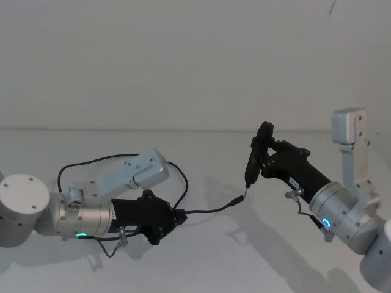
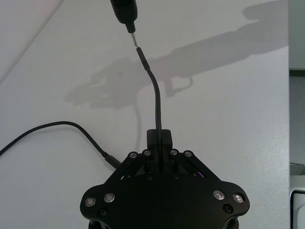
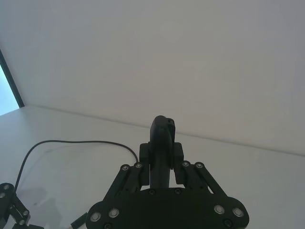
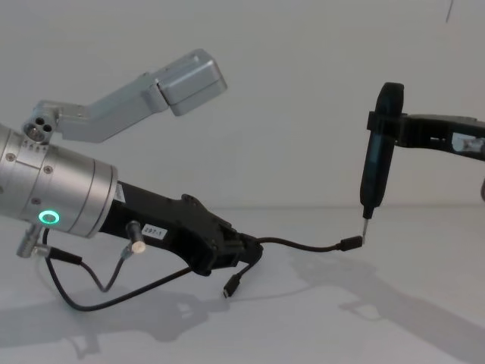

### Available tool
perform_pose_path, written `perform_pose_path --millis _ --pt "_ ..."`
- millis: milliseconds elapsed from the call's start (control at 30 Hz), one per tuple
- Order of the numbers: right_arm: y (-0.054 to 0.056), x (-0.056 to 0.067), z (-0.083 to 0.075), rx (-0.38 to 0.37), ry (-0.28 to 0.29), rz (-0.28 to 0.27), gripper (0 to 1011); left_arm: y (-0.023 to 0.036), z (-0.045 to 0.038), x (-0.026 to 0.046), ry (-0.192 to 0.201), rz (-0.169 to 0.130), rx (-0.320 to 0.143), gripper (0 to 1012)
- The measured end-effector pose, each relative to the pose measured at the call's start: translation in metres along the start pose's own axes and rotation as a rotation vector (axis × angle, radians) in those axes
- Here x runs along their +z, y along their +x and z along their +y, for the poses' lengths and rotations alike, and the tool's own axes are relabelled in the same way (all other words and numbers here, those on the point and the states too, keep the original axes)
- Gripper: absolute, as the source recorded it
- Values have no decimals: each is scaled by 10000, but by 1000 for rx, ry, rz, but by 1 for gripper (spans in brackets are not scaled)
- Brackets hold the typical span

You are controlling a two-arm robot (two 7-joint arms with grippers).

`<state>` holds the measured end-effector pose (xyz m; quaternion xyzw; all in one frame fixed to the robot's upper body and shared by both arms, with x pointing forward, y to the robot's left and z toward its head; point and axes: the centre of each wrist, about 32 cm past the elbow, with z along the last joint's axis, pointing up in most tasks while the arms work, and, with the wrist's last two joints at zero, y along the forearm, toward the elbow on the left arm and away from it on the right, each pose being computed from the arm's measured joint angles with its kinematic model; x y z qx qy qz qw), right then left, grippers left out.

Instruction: Pick up the data cable with the one hand.

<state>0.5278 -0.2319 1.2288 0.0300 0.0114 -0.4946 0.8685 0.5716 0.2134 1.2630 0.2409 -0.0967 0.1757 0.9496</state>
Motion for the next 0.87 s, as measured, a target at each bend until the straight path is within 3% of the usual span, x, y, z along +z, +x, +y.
perform_pose_path --millis 867 --pt "31 -20 22 3 -1 -2 279 0 0 0 0 0 0 42"
